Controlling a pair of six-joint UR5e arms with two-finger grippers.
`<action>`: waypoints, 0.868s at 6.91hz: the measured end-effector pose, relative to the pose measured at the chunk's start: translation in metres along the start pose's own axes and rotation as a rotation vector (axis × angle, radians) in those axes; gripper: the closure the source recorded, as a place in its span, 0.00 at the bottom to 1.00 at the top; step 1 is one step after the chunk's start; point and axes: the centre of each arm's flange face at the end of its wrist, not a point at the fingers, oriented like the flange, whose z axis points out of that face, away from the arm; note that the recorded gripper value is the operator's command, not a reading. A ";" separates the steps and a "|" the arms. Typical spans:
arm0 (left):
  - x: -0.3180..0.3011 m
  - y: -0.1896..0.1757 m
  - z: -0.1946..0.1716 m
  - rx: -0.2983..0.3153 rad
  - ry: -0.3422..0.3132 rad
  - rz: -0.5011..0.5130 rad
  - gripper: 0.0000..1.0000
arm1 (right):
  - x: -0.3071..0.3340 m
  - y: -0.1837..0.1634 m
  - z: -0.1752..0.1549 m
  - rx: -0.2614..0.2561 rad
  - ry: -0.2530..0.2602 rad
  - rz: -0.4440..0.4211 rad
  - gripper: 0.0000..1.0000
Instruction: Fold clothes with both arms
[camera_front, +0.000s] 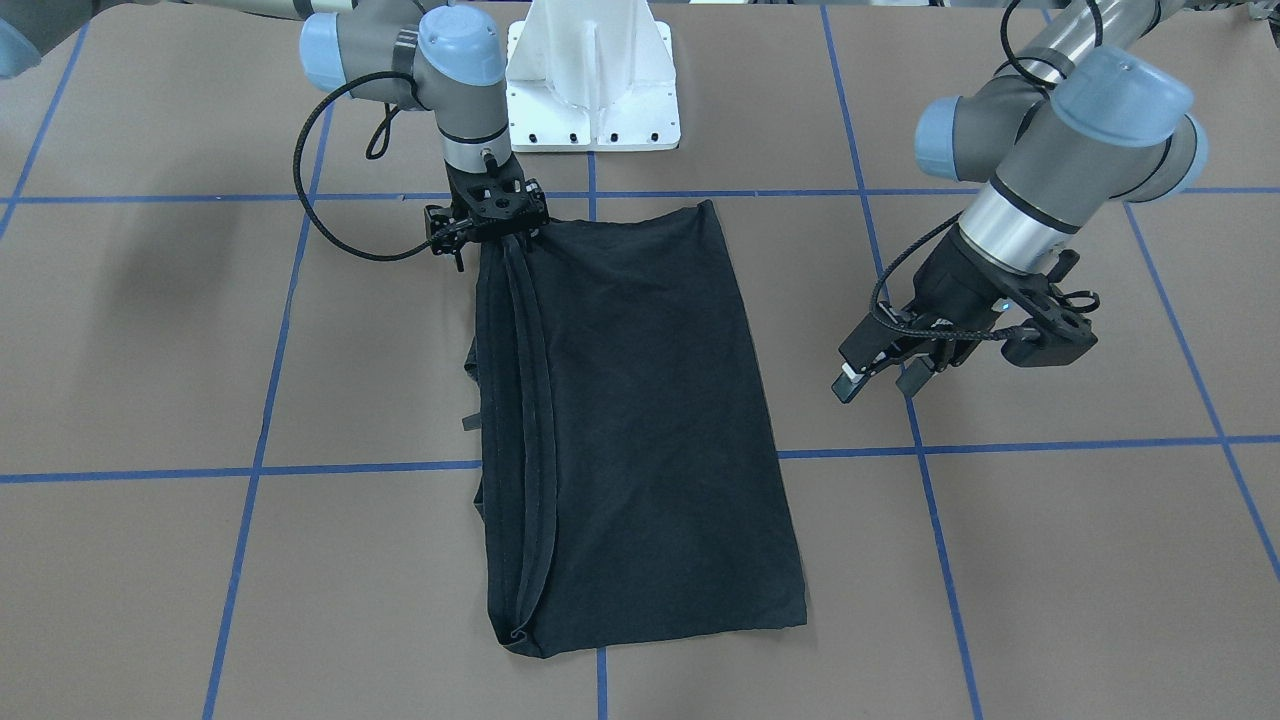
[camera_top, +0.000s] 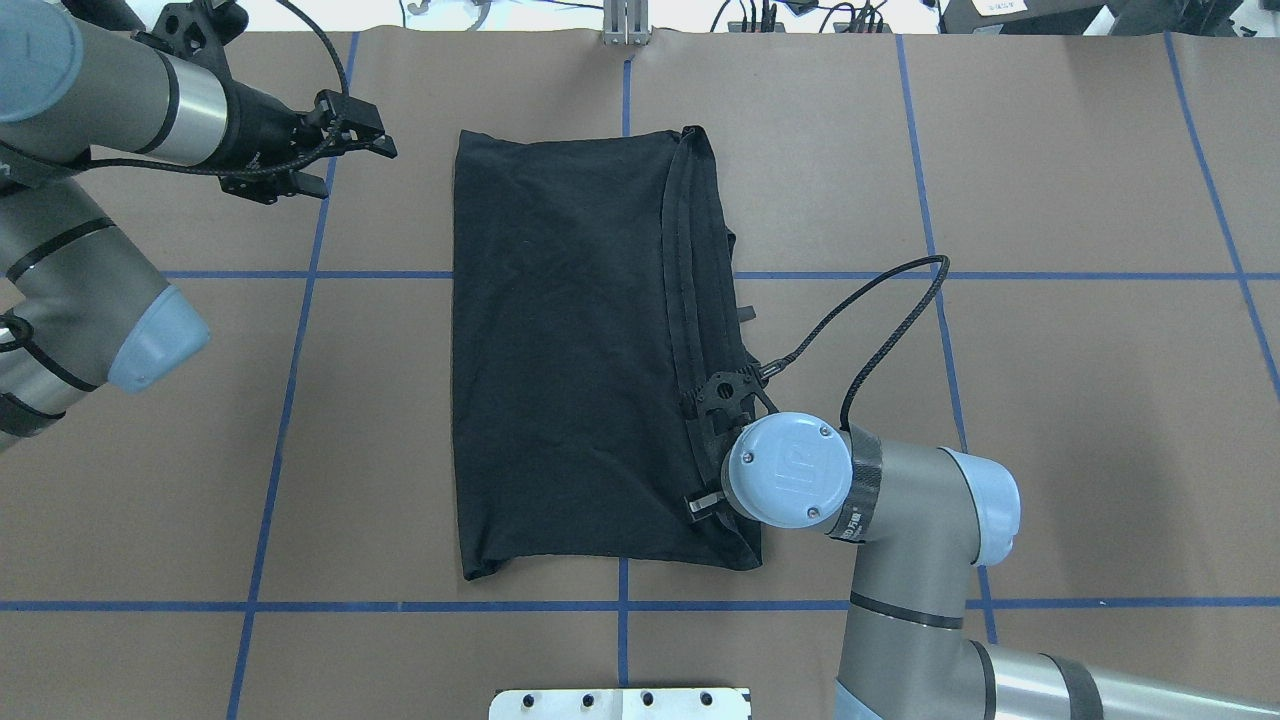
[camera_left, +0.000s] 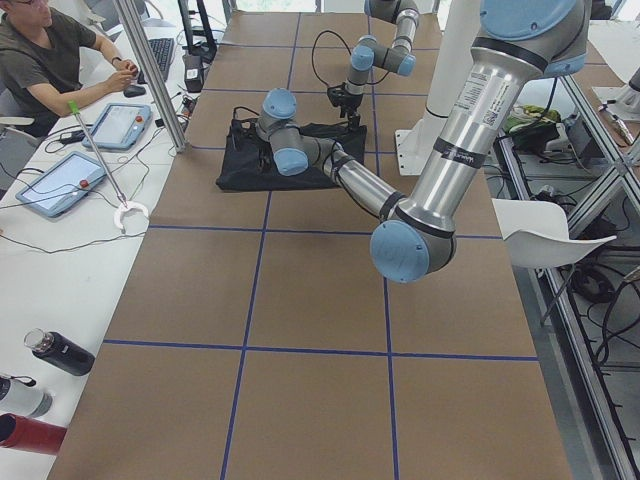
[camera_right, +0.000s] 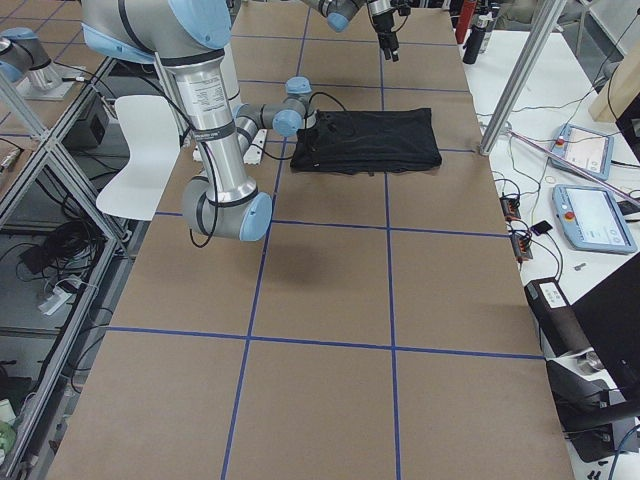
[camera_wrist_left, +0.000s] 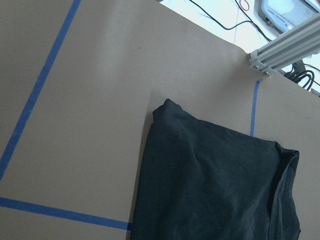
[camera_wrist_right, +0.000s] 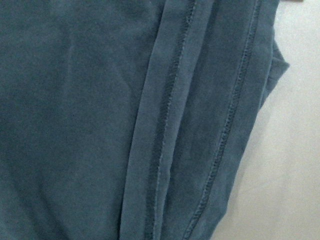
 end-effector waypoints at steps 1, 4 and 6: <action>0.000 0.000 0.000 0.000 0.000 0.000 0.00 | 0.000 0.000 0.001 -0.003 0.002 0.000 0.00; 0.000 0.000 -0.001 0.000 0.001 0.001 0.00 | 0.002 0.001 0.005 -0.008 0.007 0.000 0.00; 0.001 0.000 -0.001 0.000 0.001 0.001 0.00 | 0.005 -0.001 0.005 -0.009 0.010 0.000 0.00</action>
